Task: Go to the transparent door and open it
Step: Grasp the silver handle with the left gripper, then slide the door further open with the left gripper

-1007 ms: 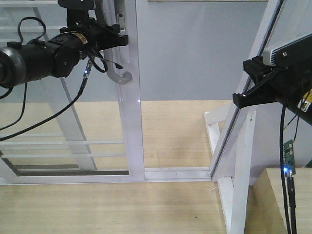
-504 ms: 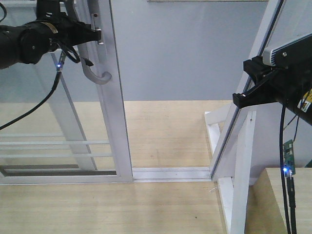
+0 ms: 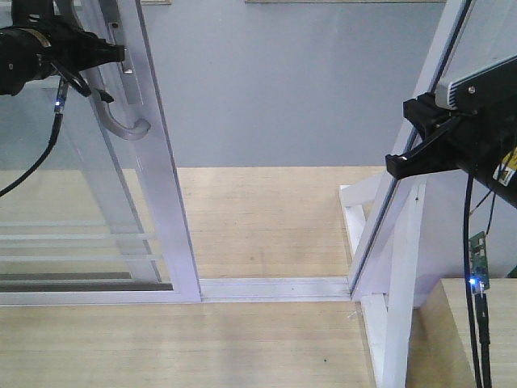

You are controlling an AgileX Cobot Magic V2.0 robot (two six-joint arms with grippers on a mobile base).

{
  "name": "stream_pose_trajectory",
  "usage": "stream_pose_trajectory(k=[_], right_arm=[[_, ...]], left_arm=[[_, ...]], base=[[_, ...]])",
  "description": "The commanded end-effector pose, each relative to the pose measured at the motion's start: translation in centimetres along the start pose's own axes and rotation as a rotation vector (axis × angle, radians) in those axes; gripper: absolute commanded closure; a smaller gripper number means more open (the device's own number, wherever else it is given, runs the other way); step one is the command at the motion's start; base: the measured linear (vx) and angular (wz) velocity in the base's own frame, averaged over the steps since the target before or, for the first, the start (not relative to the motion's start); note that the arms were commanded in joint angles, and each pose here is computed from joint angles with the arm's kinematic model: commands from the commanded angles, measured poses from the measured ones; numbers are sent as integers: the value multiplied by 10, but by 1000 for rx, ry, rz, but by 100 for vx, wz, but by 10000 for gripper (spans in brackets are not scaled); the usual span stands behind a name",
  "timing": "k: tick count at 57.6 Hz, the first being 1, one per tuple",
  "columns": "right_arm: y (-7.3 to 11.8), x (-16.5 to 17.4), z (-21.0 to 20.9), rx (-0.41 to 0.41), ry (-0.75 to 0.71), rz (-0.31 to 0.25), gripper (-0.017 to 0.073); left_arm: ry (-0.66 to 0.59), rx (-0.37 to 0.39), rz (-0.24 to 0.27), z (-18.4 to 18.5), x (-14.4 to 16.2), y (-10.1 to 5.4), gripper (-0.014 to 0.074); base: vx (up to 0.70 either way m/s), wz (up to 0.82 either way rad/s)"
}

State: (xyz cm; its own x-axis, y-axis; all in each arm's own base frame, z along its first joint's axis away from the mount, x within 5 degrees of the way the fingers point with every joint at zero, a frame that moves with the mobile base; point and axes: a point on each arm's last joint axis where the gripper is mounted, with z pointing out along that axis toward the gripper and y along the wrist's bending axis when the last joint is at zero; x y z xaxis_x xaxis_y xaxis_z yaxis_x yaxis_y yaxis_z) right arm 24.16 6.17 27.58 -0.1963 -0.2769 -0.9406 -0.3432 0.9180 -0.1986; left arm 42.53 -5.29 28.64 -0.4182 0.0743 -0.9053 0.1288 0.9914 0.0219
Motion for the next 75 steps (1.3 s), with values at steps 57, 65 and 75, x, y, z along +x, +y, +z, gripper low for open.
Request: stream_pose_trajectory(k=[57, 65, 75], right_arm=[[-4, -22, -6, 12, -135, 1, 565], [-5, -26, -14, 20, -142, 42, 565], [-9, -38, -49, 66, -144, 54, 565]], left_arm=[[-294, -133, -29, -138, -45, 45, 600], [-313, -133, -29, -178, -21, 38, 600], [-338, -134, -24, -231, 17, 29, 600]], base=[[0, 0], [0, 0], [0, 0]])
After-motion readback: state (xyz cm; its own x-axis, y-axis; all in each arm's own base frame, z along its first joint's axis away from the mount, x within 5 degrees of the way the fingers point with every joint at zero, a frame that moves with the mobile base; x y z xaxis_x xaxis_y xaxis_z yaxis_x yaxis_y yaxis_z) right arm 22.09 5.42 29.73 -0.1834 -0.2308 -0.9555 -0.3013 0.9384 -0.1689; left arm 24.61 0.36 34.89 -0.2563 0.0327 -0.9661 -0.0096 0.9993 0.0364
